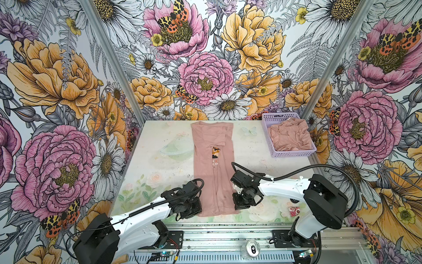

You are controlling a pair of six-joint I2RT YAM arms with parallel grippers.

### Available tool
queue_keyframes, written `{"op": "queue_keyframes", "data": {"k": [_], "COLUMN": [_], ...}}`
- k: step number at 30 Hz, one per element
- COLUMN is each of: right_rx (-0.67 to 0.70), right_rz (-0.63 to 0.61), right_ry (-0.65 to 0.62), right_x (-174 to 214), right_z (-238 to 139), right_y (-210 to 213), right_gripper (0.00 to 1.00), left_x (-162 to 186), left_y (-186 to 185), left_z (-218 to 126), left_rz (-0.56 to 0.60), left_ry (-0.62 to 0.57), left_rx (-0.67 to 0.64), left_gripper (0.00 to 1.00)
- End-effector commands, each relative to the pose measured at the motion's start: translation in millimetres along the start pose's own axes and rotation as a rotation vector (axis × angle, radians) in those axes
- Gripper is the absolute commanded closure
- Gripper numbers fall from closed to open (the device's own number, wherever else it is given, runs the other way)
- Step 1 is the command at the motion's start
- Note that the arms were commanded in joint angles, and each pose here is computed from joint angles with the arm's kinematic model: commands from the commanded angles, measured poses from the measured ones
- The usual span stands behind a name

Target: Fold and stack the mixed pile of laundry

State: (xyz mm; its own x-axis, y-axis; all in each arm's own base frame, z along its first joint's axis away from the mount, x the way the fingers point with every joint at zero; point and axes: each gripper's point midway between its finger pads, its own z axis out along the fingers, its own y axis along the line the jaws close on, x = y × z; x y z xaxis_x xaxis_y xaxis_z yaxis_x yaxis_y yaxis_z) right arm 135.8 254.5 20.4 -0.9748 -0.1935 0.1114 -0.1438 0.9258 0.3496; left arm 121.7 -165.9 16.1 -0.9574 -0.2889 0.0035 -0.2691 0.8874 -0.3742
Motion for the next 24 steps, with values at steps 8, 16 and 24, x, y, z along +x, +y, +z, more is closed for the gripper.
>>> {"op": "queue_keyframes", "data": {"k": [8,16,24], "right_rx": [-0.030,-0.105,-0.171], "right_rz": [0.017,0.033,0.059], "right_ry": [-0.009,-0.035,-0.066], "right_x": [0.6,-0.8,-21.9], "right_z": [-2.6,-30.0,-59.3], "right_y": [2.9,16.9,21.7], "right_gripper": [1.00,1.00,1.00], "left_x": [13.1,0.2,-28.5], "left_y": [22.9,2.7,-21.2], "left_z": [4.9,-15.5,-41.0], "left_rz": [-0.009,-0.019,-0.007], "left_ry": [0.057,0.028,0.028], "left_rx": [-0.091,-0.039,0.027], "left_gripper": [1.00,1.00,1.00]}}
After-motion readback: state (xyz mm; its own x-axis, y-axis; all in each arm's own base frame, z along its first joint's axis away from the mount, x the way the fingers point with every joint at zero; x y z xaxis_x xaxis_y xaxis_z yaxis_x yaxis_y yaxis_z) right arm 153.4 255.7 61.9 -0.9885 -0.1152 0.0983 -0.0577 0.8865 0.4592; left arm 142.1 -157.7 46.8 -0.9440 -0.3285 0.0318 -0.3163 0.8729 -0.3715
